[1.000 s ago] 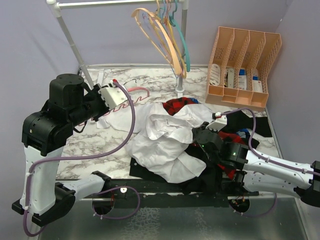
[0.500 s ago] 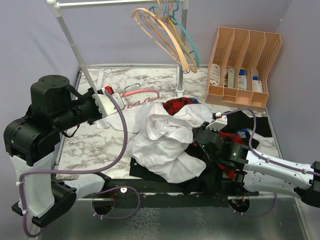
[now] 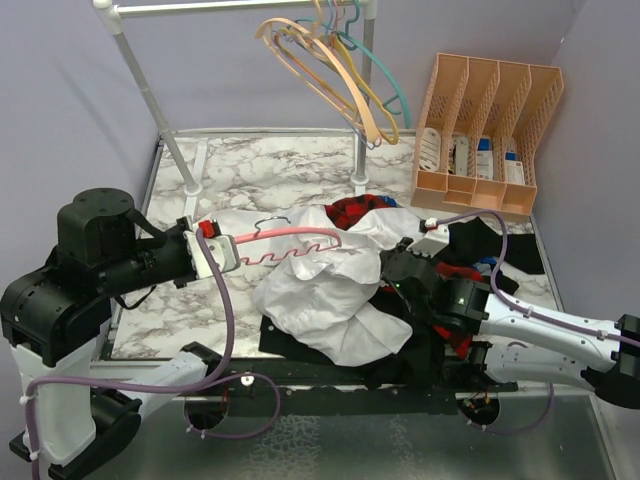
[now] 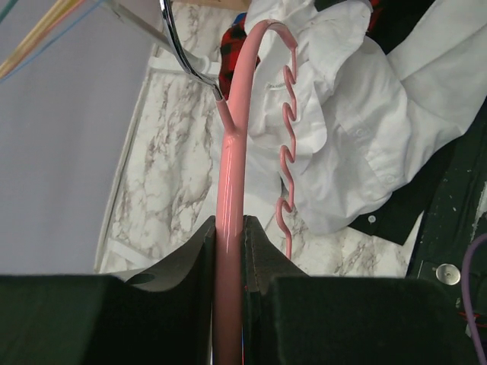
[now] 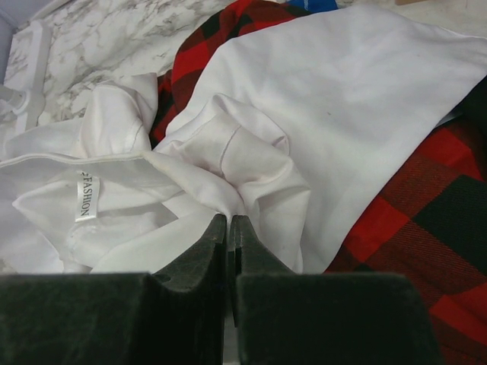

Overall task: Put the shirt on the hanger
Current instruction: Hang the shirt at the center of the board.

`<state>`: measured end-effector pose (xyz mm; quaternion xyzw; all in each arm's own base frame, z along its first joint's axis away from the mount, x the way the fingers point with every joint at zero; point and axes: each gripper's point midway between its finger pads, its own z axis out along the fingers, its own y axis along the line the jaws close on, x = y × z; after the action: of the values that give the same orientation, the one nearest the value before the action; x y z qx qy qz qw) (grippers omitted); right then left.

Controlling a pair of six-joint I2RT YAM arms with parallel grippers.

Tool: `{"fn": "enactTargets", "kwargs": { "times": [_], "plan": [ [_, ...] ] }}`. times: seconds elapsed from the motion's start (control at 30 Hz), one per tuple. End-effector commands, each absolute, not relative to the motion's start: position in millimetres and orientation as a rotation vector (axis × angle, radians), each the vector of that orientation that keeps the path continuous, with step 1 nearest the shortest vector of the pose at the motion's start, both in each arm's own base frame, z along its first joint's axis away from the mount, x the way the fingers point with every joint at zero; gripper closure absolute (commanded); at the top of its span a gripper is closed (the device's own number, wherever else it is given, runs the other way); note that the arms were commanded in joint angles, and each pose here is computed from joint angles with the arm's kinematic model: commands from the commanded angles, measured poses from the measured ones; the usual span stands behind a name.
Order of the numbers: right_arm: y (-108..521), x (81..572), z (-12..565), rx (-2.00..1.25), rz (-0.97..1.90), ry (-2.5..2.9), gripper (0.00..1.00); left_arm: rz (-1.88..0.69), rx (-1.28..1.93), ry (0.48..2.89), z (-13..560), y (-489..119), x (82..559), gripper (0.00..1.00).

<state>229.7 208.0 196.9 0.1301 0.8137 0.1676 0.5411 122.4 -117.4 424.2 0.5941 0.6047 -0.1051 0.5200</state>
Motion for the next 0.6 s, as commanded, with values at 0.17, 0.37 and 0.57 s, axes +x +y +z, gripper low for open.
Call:
{"fn": "enactTargets", "kwargs": {
  "times": [0.17,0.37,0.57],
  "plan": [
    [197,229,204,0.379,0.418,1.898,0.99,-0.427,1.495,1.402,410,-140,110,1.0],
    [188,225,202,0.396,0.414,1.905,0.99,-0.482,1.521,1.41,401,-147,110,1.0],
    [178,221,197,0.392,0.391,1.911,0.99,-0.444,1.431,1.418,414,-150,127,1.0]
  ]
}}
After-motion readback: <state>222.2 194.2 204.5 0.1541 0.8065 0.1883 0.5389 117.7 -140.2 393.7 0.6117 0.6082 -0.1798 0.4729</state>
